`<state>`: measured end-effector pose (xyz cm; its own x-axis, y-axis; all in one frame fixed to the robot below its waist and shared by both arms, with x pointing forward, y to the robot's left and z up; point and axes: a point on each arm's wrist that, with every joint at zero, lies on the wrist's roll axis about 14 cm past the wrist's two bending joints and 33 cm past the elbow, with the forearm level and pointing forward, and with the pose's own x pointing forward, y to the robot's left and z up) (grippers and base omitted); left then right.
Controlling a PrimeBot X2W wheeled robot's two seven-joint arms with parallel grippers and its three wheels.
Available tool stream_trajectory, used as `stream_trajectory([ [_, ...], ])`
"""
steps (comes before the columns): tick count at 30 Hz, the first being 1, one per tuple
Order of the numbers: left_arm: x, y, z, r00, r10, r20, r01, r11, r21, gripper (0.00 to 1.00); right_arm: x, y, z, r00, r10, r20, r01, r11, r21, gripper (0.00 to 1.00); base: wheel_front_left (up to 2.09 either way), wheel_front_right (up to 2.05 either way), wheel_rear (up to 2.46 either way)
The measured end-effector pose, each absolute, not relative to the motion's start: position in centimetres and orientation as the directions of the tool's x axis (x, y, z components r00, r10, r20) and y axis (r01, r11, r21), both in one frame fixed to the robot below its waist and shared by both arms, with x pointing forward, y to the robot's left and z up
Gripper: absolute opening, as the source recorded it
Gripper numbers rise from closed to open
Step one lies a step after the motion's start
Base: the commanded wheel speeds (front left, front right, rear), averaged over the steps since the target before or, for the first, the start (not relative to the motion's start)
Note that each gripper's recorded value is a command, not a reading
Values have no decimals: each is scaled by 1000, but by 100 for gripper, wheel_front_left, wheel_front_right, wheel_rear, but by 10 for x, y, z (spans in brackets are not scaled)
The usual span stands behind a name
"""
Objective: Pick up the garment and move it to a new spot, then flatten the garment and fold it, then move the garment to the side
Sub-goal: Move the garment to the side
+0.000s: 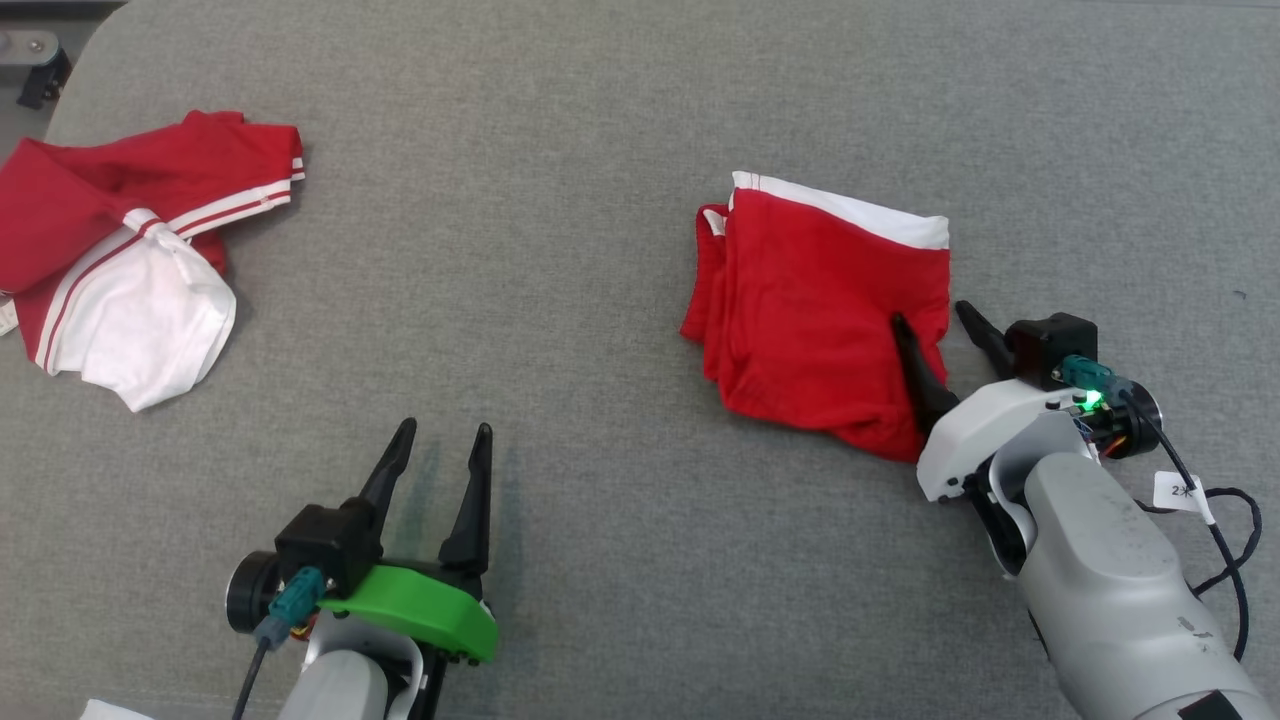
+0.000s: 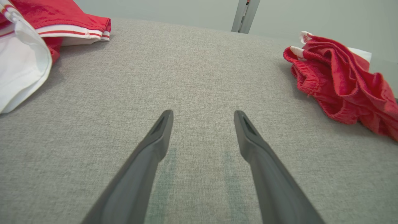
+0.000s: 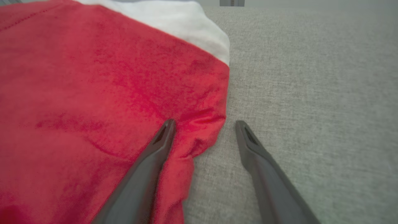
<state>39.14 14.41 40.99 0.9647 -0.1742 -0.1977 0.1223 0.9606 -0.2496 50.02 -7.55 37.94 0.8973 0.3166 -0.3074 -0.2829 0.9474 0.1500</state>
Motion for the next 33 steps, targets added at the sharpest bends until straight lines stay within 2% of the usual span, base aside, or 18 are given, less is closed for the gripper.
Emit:
stream_trajectory([
  [8, 402, 130, 413, 956, -235, -176, 191, 953, -237, 100, 496, -103, 388, 930, 245, -275, -203, 964, 170, 0, 0, 0, 0],
  [14, 414, 83, 422, 915, -381, -131, 342, 907, -245, 100, 475, -149, 391, 950, 144, -277, -109, 985, 135, 0, 0, 0, 0],
  [15, 416, 60, 425, 890, -442, -113, 404, 878, -255, 100, 465, -165, 394, 955, 109, -277, -78, 990, 119, 0, 0, 0, 0],
  [23, 413, -24, 432, 759, -648, -62, 609, 740, -287, 100, 414, -235, 408, 960, -71, -269, 96, 992, 84, 0, 0, 0, 0],
  [29, 402, -69, 433, 657, -753, -45, 711, 638, -296, 100, 377, -277, 413, 941, -197, -273, 221, 973, 60, 0, 0, 0, 0],
  [33, 398, -86, 429, 604, -796, -45, 754, 589, -291, 100, 367, -295, 418, 931, -243, -272, 255, 967, 9, 0, 0, 0, 0],
])
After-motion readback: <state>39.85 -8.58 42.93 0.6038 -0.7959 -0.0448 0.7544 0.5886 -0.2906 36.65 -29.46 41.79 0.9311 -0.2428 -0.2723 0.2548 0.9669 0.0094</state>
